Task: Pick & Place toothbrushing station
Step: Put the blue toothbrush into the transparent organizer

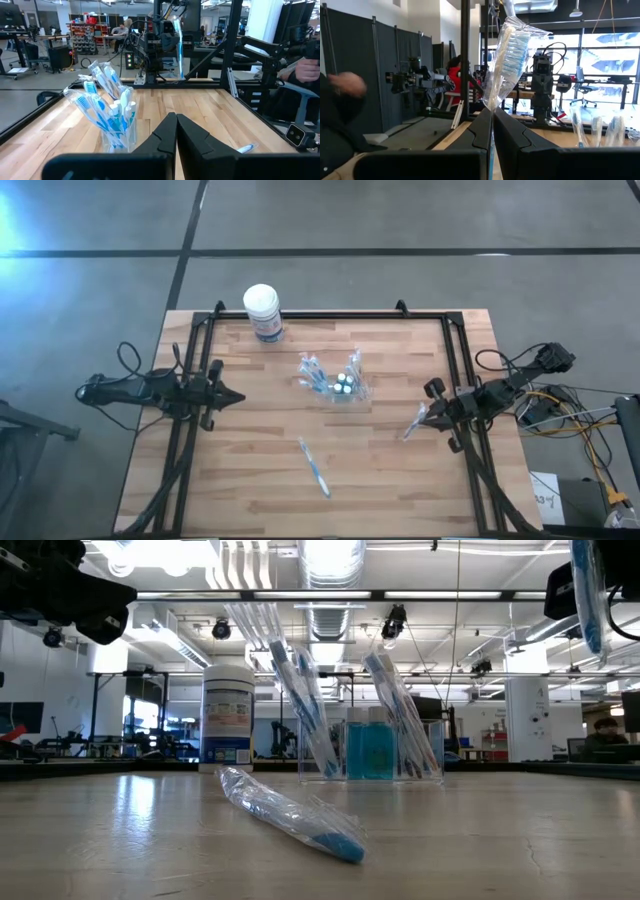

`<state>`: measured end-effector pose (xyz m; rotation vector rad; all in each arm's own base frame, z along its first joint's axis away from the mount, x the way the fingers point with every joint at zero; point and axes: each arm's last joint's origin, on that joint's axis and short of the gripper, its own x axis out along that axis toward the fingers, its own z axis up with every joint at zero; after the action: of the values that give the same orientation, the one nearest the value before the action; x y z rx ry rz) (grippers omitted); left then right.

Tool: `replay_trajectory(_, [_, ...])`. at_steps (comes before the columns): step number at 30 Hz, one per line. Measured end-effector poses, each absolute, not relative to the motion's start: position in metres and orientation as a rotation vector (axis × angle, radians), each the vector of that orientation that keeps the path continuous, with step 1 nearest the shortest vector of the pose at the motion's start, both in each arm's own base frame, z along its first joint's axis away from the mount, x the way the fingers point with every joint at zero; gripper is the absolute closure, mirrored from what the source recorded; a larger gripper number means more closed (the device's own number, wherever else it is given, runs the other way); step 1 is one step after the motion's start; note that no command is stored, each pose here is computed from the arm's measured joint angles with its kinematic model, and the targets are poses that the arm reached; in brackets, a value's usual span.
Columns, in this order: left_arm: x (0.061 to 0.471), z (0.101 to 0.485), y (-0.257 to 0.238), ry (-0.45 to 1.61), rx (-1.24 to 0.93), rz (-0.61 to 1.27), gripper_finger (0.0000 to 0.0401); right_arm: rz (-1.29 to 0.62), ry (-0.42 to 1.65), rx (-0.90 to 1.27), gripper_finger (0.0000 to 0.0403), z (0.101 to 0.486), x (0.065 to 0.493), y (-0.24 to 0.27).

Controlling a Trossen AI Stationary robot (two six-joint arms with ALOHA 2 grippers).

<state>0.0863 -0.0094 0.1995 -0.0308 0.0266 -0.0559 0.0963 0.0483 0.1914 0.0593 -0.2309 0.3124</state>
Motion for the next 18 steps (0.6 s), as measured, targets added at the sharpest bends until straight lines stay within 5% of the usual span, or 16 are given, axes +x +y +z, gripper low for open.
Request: replay_trajectory(18, [0.0863, 0.1995, -0.0094, 0.026, -0.031, -0.057, 0.0387, 0.194, -0.214, 0.031, 0.039, 0.1895, 0.0944, 0.0434])
